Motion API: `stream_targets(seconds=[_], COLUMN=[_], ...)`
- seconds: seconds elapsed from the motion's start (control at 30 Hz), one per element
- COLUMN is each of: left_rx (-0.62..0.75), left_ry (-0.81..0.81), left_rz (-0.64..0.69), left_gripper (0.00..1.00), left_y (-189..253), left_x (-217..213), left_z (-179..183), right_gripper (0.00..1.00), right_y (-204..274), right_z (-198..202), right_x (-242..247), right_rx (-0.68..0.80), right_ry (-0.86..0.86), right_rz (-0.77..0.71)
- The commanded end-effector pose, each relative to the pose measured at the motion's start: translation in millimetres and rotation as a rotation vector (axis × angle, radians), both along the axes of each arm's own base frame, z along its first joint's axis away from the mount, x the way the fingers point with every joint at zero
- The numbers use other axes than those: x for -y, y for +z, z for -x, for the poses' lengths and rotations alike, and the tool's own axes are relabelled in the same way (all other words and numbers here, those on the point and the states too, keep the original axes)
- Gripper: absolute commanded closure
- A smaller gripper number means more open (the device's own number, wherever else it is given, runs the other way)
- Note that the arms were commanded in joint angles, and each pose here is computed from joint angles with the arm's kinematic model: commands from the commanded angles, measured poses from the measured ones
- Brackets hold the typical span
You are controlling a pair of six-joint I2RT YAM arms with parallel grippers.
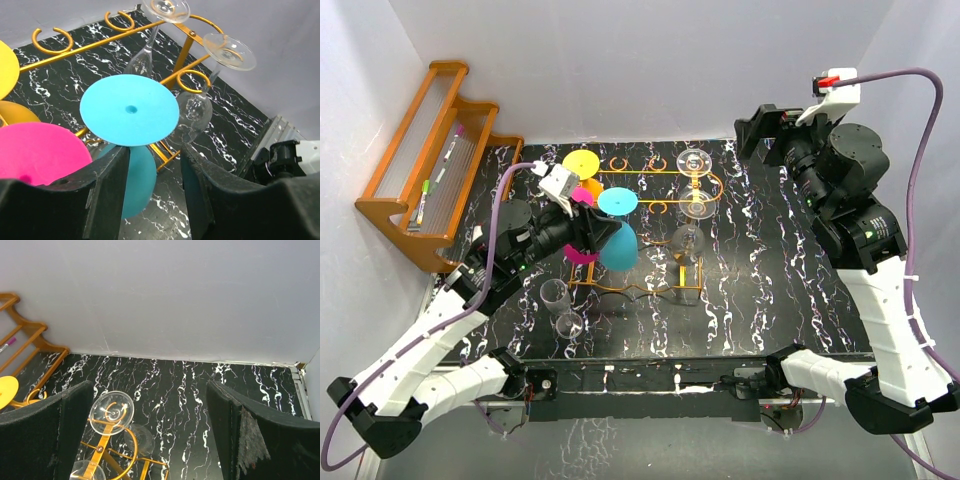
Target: Place the wine glass upside down on the wine glass rack
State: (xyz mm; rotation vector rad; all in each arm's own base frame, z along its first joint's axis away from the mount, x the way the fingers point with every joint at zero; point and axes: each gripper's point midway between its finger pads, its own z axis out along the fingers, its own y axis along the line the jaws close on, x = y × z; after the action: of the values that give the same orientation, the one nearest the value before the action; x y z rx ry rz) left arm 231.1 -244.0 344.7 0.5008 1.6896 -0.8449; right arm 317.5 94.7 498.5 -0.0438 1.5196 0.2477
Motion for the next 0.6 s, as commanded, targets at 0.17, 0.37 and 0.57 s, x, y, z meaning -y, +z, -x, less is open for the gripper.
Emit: stream_targets(seconds=[0.17,0.37,0.57], left_rx=[0.055,0.033,0.069], left_ry=[-0.097,-0.139,-0.179], left_rz=[0.01,0.011,-0.006], left_gripper=[0.55,0.55,0.49], left_y=[29,26,38], left_x=[-10,-13,-20], left_z=[34,49,64], right_gripper=[0.02,0.02,0.02], right_y=[4,-4,-8], right_z=[12,15,20], right_x=[-1,-6,-6], right_rx=[0.01,-0.011,-0.035], right_ry=[0.029,0.05,0.058], right_rz=[-0.049,-0.083,-0.105])
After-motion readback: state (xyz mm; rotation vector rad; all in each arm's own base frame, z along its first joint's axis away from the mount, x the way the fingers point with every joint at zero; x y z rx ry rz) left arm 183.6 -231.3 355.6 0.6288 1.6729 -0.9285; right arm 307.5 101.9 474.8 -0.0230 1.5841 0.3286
